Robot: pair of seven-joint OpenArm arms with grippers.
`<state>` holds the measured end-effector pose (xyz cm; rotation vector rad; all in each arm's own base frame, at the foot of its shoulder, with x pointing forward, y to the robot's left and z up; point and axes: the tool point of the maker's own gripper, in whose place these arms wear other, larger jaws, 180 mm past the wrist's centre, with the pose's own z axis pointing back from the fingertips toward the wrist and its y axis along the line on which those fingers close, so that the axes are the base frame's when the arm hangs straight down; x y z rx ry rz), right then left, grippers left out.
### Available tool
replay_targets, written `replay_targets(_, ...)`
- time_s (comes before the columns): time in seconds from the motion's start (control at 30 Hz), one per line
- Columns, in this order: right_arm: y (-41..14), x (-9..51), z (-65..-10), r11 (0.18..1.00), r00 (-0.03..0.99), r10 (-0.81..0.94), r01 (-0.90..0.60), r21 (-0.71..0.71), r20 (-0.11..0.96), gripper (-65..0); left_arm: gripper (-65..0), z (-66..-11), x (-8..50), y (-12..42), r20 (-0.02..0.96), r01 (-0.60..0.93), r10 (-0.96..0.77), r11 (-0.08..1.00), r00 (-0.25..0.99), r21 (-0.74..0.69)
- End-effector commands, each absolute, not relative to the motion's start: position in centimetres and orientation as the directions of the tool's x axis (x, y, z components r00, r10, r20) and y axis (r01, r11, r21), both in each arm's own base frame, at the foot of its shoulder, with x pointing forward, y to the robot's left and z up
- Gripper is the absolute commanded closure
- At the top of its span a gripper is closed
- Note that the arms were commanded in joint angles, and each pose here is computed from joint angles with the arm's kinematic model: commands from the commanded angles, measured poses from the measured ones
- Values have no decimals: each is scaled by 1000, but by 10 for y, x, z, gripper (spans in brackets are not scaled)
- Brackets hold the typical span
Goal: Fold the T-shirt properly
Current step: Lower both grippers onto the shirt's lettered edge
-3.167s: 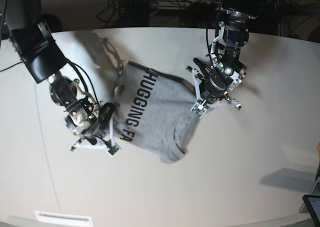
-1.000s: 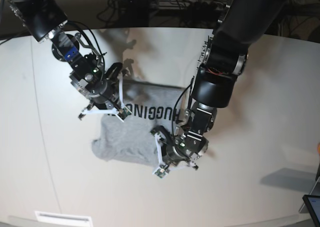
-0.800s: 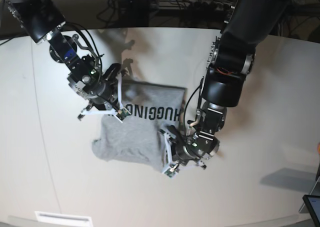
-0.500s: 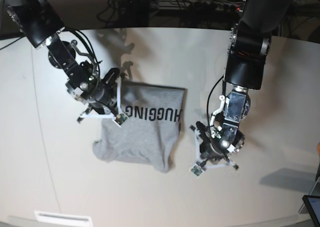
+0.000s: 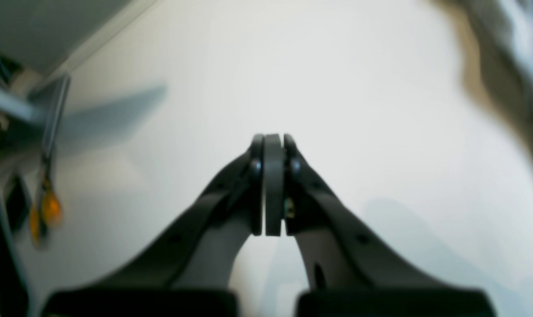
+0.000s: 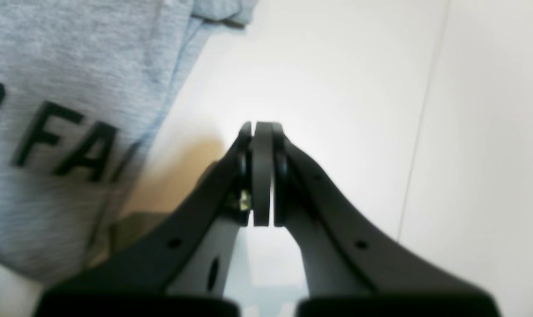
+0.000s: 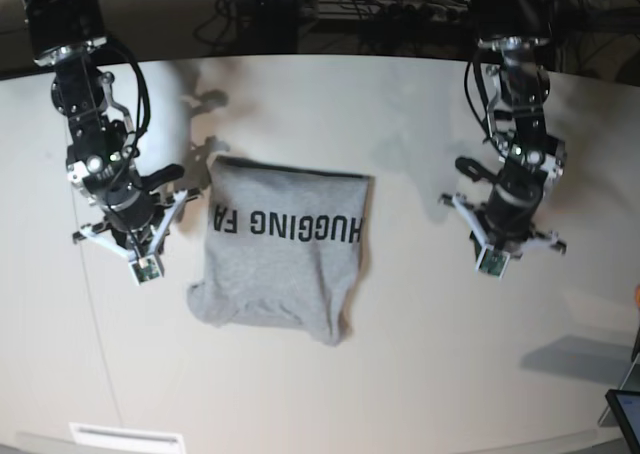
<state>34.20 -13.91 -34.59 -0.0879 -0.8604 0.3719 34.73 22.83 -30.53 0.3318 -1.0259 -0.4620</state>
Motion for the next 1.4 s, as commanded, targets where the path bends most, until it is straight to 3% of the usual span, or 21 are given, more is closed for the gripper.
replay_targets(0.0,-130,350,-322,929,524,352,-293,-224,776,0,-3,-286,346,234,765,180,-521,852,379,492)
replay_targets(0.33,-84,322,-307,909,462,347,-380,-171,817,0,-2,-305,279,222,804,243,-519,853,290,462)
replay_targets(0.63,-14,300,-316,840,435,378,-532,-106,817,0,-2,-283,303,189,878,219,-444,888,180,404)
replay_targets(1.13,-14,284,-387,860,554,356,-509,-32,753,0,-2,-274,312,193,880,194,-447,889,161,416)
replay_targets(1.37,-15,286,-382,861,546,354,-508,-36,759,0,-2,-267,319,192,880,195,-456,883,136,427)
